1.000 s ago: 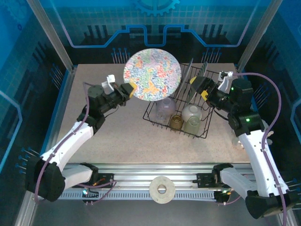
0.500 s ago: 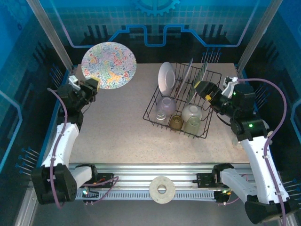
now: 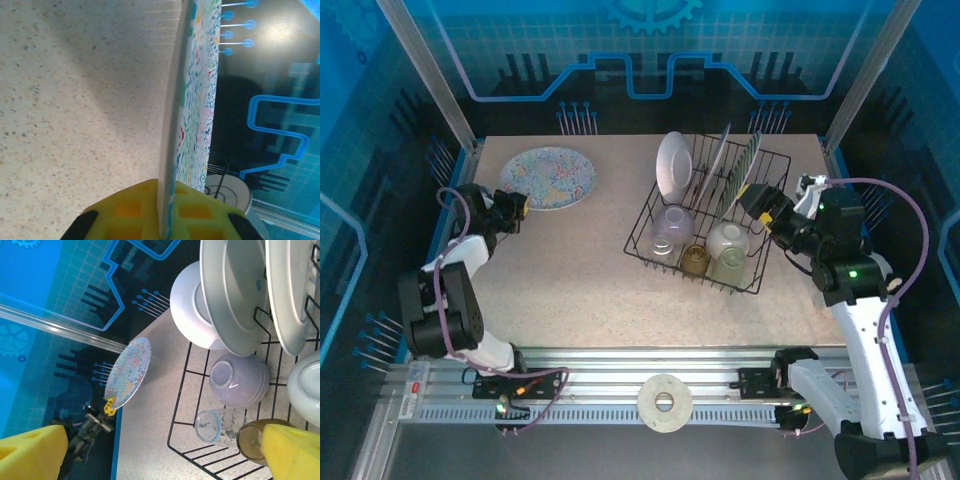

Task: Unload the mixed dishes from the dish rack
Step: Place the plate at the top-left of the table.

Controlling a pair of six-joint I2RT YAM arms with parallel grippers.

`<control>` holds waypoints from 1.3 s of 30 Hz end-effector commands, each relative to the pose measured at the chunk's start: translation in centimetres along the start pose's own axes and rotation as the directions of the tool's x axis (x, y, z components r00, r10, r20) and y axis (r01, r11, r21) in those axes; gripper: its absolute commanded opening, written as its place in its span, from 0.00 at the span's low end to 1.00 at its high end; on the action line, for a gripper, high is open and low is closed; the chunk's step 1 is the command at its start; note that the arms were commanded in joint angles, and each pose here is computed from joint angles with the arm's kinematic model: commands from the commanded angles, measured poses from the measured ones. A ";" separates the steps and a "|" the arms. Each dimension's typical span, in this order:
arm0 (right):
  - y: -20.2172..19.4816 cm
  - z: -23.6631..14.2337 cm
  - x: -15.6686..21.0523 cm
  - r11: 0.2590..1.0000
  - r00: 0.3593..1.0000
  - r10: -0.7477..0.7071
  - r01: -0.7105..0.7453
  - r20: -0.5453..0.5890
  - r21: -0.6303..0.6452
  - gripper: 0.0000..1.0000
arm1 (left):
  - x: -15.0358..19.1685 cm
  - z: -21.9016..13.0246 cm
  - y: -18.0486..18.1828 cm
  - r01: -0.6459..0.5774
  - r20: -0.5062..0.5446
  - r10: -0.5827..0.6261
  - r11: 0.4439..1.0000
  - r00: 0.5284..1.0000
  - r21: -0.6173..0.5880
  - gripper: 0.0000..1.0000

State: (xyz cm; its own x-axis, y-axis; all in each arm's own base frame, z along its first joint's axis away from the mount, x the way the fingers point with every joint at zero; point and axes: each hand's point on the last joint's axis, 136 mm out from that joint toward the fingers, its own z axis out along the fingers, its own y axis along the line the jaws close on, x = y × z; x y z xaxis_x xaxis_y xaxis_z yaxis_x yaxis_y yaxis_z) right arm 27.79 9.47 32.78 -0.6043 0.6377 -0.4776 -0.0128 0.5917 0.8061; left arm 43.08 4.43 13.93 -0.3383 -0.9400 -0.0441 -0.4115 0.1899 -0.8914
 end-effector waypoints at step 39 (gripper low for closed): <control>-0.4 -2.4 3.0 0.997 0.995 -0.069 0.067 -0.067 -0.032 1.00 | -8.1 12.7 3.8 0.036 -0.038 -0.037 0.999 0.999 -0.005 0.21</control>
State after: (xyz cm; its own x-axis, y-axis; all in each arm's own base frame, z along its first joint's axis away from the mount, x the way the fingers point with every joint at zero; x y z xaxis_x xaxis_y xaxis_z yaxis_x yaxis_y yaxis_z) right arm 24.40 10.43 32.06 -0.6643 0.5590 -0.4962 -0.0839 0.6039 0.7926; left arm 54.50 7.89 4.86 -0.3838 -0.9234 0.0019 -0.4275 0.1759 -0.8867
